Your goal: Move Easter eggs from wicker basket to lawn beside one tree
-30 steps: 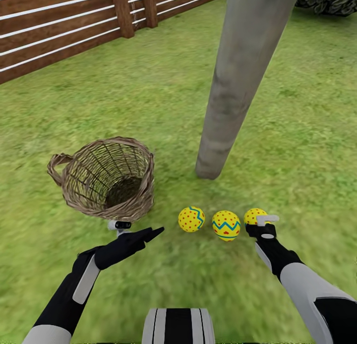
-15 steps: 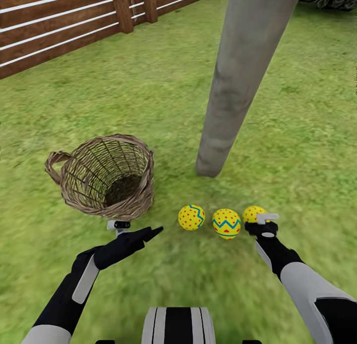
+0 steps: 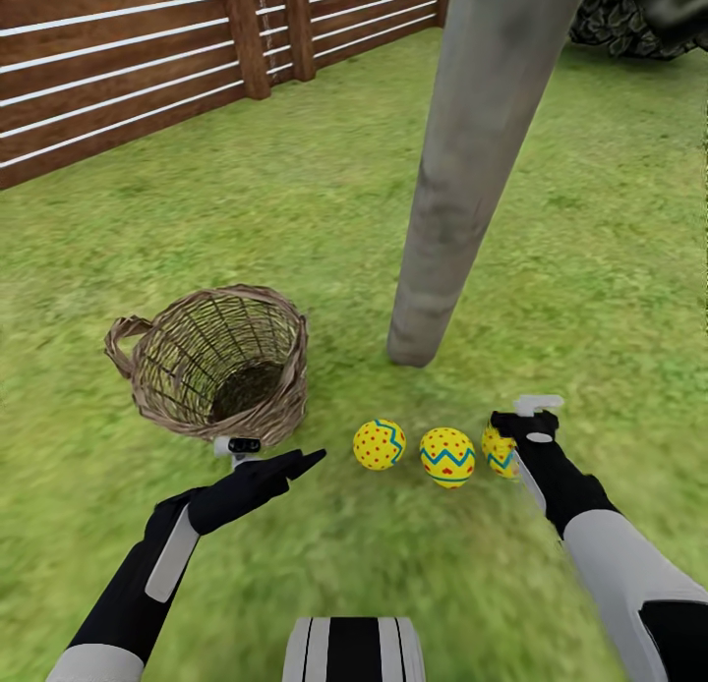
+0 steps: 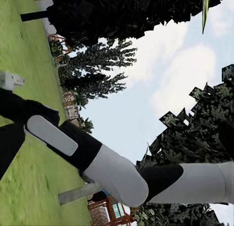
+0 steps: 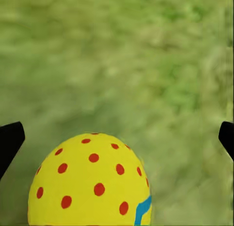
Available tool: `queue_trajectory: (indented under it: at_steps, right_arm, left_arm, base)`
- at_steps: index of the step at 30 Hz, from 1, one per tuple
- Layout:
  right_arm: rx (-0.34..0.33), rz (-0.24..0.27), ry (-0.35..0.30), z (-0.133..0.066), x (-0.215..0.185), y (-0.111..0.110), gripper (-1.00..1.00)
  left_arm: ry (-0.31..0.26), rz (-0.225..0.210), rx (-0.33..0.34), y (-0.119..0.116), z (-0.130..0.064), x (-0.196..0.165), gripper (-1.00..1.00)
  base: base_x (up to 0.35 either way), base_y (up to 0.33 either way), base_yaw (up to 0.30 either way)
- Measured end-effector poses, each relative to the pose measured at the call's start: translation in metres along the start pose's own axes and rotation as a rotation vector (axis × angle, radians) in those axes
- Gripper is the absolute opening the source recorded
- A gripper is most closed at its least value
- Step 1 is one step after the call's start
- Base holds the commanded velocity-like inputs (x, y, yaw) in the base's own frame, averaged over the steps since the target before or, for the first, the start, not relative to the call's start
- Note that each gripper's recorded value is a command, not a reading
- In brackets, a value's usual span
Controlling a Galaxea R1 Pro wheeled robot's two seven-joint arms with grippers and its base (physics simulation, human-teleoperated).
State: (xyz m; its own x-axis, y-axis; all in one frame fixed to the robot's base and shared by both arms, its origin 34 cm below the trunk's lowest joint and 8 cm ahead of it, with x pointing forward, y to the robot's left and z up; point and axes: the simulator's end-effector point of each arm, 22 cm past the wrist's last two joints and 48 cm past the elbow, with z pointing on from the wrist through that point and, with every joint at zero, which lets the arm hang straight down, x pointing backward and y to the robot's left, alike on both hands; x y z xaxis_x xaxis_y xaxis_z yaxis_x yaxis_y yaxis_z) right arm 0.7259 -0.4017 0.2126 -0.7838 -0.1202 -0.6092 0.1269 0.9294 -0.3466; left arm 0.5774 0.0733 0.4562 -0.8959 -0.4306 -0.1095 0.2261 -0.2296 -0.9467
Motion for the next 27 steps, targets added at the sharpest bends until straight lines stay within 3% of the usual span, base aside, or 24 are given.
queue_trajectory:
  at_steps: [2,4,5,6,7,8,9,10,12,14,16,18,20,21,24,27]
  right_arm:
    - [0.029,0.035,0.002,-0.007,-0.028,-0.020,1.00]
    - [0.041,0.034,0.080,-0.016,-0.033,-0.035,1.00]
    - [0.014,0.043,0.207,-0.021,-0.012,-0.053,1.00]
    - [-0.122,0.118,0.366,-0.031,0.031,-0.063,1.00]
    - [-0.177,0.147,0.463,-0.045,0.081,-0.104,1.00]
    - [-0.175,0.138,0.510,-0.054,0.114,-0.116,1.00]
    - [-0.180,0.101,0.439,-0.057,0.141,-0.123,1.00]
    - [-0.182,0.062,0.460,-0.072,0.194,-0.125,1.00]
    - [-0.185,0.055,0.493,-0.080,0.231,-0.125,1.00]
    - [-0.187,0.052,0.530,-0.088,0.263,-0.125,1.00]
    - [-0.191,0.046,0.502,-0.088,0.272,-0.124,1.00]
    - [-0.200,0.036,0.499,-0.092,0.286,-0.119,1.00]
    - [-0.220,-0.023,0.536,-0.101,0.305,-0.111,1.00]
    - [-0.251,-0.060,0.569,-0.110,0.322,-0.093,1.00]
    - [-0.317,-0.099,0.557,-0.120,0.328,-0.046,1.00]
    - [-0.356,-0.113,0.580,-0.133,0.342,-0.020,1.00]
  left_arm:
    - [0.006,0.008,0.005,-0.005,0.003,-0.003,1.00]
    - [0.010,0.020,-0.018,-0.004,0.005,-0.007,1.00]
    - [0.014,0.035,-0.050,0.000,0.008,-0.012,1.00]
    - [0.019,0.049,-0.065,0.000,0.010,-0.017,1.00]
    - [0.021,0.049,-0.071,0.001,0.011,-0.018,1.00]
    - [0.022,0.051,-0.073,0.000,0.013,-0.018,1.00]
    - [0.023,0.054,-0.110,0.007,0.013,-0.018,1.00]
    - [0.023,0.056,-0.117,0.007,0.013,-0.019,1.00]
    - [0.024,0.049,-0.132,0.009,0.012,-0.018,1.00]
    - [0.013,-0.072,-0.204,0.048,-0.007,0.005,1.00]
    - [0.028,-0.162,-0.262,0.074,-0.022,0.029,1.00]
    - [0.031,-0.226,-0.341,0.096,-0.053,0.044,1.00]
    - [0.046,-0.299,-0.404,0.113,-0.076,0.066,1.00]
    - [0.064,-0.335,-0.474,0.127,-0.093,0.081,1.00]
    - [0.090,-0.343,-0.649,0.152,-0.132,0.092,1.00]
    - [0.114,-0.325,-0.832,0.173,-0.170,0.094,1.00]
  base:
    - [0.000,0.000,0.000]
    - [0.000,0.000,0.000]
    - [0.000,0.000,0.000]
    - [0.000,0.000,0.000]
    - [0.000,0.000,0.000]
    - [0.000,0.000,0.000]
    - [0.000,0.000,0.000]
    - [0.000,0.000,0.000]
    - [0.000,0.000,0.000]
    - [0.000,0.000,0.000]
    - [0.000,0.000,0.000]
    - [0.000,0.000,0.000]
    - [0.000,0.000,0.000]
    - [0.000,0.000,0.000]
    - [0.000,0.000,0.000]
    - [0.000,0.000,0.000]
